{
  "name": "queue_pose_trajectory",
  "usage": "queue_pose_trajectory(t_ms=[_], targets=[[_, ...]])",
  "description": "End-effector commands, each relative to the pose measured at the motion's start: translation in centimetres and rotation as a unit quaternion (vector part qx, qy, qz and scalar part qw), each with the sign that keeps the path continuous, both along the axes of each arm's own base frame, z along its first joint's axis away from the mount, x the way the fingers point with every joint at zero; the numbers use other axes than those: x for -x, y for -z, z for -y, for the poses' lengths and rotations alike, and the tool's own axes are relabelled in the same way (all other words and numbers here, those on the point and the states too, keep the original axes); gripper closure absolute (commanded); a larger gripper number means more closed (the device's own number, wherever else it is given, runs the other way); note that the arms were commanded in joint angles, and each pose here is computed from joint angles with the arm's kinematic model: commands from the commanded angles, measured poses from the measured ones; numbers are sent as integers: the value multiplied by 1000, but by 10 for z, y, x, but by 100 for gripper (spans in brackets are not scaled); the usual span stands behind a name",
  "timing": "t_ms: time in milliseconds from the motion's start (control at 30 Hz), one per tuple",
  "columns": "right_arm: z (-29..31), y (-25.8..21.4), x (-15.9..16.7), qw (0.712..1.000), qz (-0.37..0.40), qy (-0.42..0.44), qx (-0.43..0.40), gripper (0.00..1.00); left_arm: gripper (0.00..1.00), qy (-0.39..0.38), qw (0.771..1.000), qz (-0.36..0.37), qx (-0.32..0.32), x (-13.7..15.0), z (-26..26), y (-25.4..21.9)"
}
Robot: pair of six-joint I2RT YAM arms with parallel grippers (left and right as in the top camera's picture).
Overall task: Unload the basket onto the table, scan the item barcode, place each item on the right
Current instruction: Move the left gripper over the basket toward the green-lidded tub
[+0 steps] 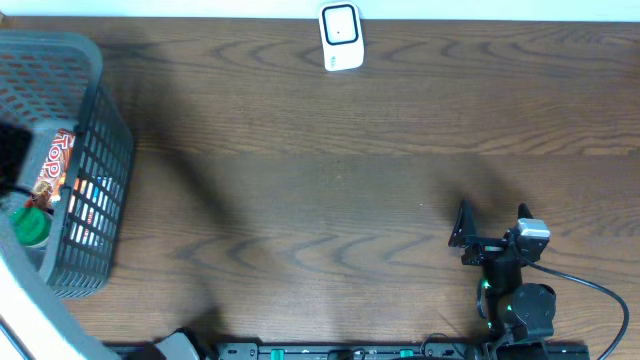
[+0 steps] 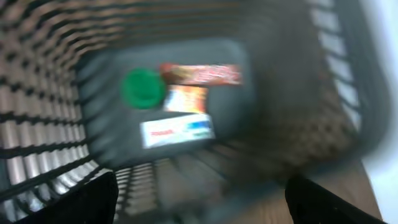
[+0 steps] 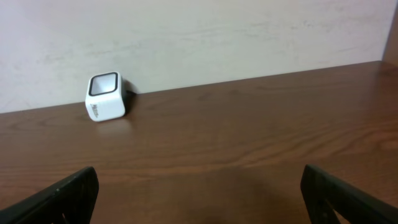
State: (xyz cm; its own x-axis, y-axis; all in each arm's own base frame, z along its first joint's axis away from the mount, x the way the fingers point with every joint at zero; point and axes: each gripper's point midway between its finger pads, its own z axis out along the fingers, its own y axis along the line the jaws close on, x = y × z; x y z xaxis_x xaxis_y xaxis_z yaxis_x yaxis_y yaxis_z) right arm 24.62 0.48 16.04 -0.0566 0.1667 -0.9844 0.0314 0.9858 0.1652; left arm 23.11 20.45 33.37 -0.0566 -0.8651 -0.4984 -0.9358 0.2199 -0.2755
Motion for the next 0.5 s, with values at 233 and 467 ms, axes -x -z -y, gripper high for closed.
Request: queue_pose_trajectory(t_ms=[233,467], targets=[[1,0,0,1000,1,3,6,1,14,-200,974,-57,90,47,-62,60],[1,0,0,1000,1,3,6,1,14,-204,965,-105,128,40,-74,111]])
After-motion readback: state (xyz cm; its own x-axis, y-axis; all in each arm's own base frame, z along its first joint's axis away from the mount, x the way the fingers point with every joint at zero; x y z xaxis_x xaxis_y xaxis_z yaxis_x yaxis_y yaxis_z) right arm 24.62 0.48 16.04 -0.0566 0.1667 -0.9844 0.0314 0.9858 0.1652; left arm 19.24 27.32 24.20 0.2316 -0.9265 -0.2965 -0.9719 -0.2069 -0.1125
